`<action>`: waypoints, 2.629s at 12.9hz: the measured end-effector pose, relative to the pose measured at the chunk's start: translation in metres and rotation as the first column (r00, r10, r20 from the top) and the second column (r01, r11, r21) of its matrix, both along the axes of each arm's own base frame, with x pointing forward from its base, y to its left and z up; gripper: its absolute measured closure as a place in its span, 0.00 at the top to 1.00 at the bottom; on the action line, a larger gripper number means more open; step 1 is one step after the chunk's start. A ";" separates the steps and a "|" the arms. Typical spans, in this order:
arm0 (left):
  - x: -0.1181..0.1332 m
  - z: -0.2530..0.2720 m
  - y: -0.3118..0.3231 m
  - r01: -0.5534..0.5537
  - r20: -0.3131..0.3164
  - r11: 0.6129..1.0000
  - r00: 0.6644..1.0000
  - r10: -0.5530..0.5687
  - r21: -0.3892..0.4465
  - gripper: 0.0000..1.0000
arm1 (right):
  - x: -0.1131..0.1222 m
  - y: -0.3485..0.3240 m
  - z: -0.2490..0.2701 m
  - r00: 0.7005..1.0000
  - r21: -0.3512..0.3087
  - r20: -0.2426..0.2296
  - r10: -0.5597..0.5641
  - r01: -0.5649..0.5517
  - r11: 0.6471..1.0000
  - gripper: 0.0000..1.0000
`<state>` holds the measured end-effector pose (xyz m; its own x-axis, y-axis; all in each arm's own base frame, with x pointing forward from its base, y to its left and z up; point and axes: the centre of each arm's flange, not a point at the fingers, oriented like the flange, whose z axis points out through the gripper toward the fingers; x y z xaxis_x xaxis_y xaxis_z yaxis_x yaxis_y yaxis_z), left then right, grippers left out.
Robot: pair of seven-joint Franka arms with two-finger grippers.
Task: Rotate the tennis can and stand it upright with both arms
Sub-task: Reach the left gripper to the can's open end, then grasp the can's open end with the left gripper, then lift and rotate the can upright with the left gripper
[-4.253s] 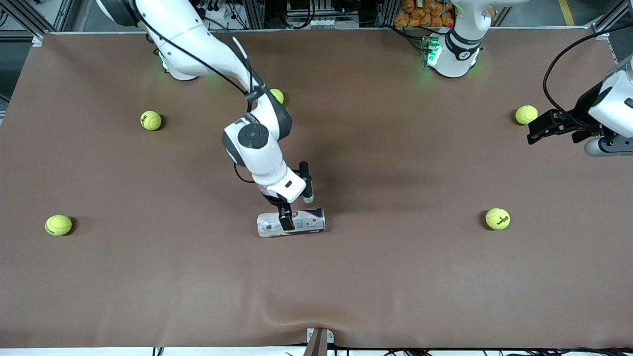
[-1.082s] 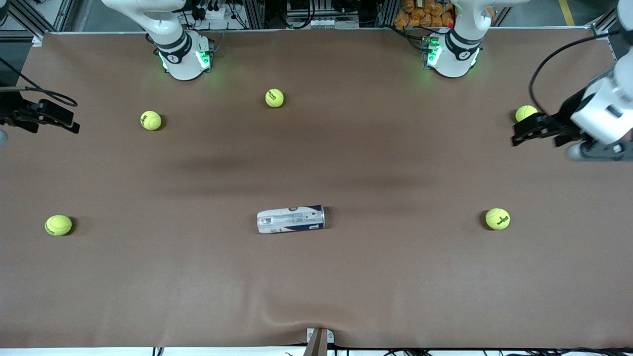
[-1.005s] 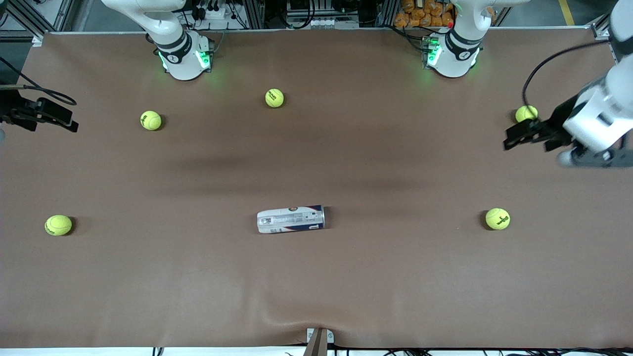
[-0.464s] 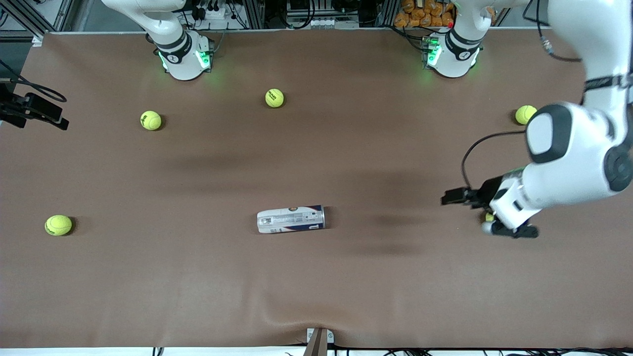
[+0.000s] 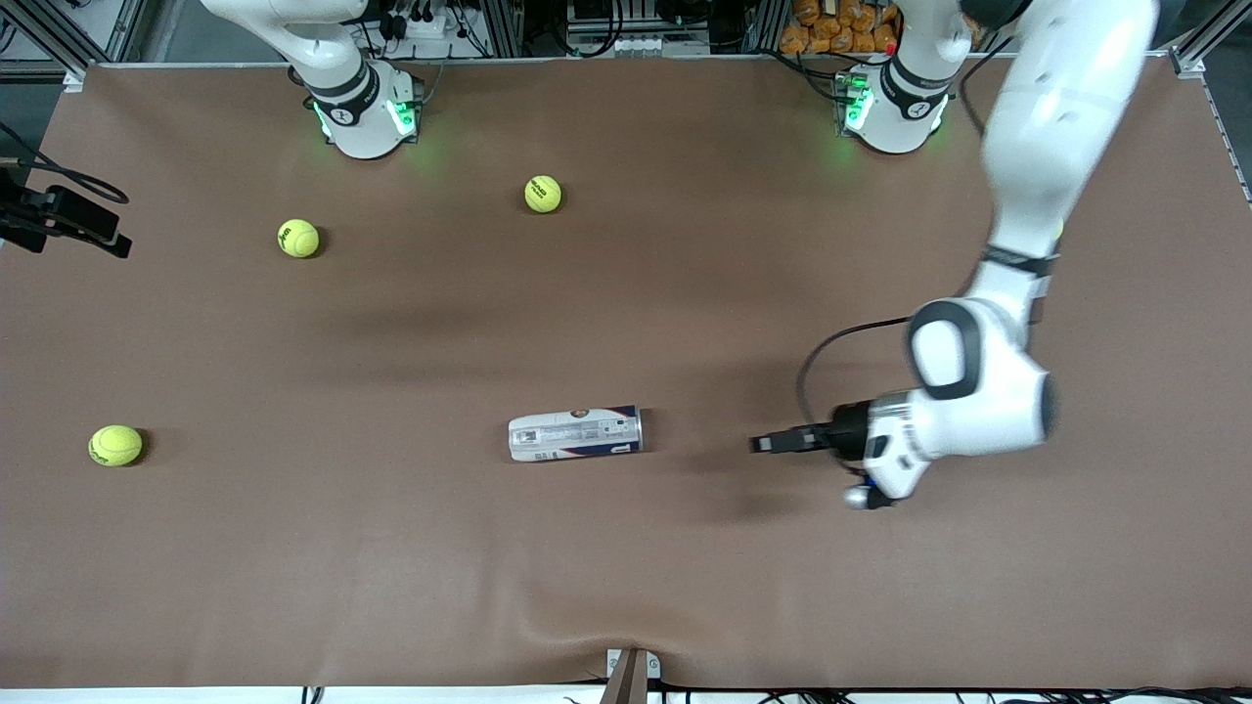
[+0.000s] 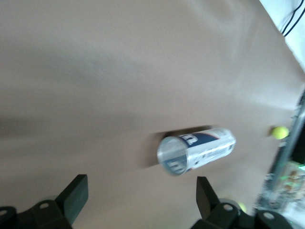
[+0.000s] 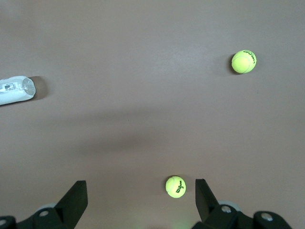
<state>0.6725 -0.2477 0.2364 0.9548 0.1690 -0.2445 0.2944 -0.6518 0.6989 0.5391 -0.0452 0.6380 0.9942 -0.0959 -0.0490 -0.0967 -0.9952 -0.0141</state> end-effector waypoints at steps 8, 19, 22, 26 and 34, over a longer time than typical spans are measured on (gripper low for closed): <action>-0.035 -0.090 -0.083 -0.152 -0.123 0.940 0.985 0.120 -0.304 0.93 | -0.001 -0.014 0.000 1.000 -0.001 0.000 -0.026 0.026 1.000 1.00; -0.037 -0.104 -0.134 -0.208 -0.143 0.910 0.976 0.167 -0.358 0.44 | -0.001 -0.013 0.000 1.000 -0.001 0.000 -0.024 0.024 1.000 1.00; -0.038 -0.096 -0.149 -0.211 -0.133 0.905 0.976 0.173 -0.371 0.12 | -0.001 -0.012 0.000 1.000 -0.001 -0.002 -0.021 0.021 1.000 1.00; -0.011 -0.041 -0.138 -0.110 -0.003 0.945 0.993 0.115 -0.308 0.04 | 0.000 -0.010 -0.002 1.000 -0.001 -0.006 -0.018 0.018 1.000 1.00; -0.065 0.108 -0.230 0.099 0.092 0.984 0.989 -0.113 0.147 0.04 | 0.002 -0.008 -0.006 1.000 0.000 -0.014 -0.015 0.015 1.000 1.00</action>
<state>0.6078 -0.4774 0.3447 0.9876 0.0915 -0.1279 0.1516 -0.7703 0.6193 0.5415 -0.0535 0.6318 0.9919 -0.1108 -0.0627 -0.1118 -0.9937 -0.0123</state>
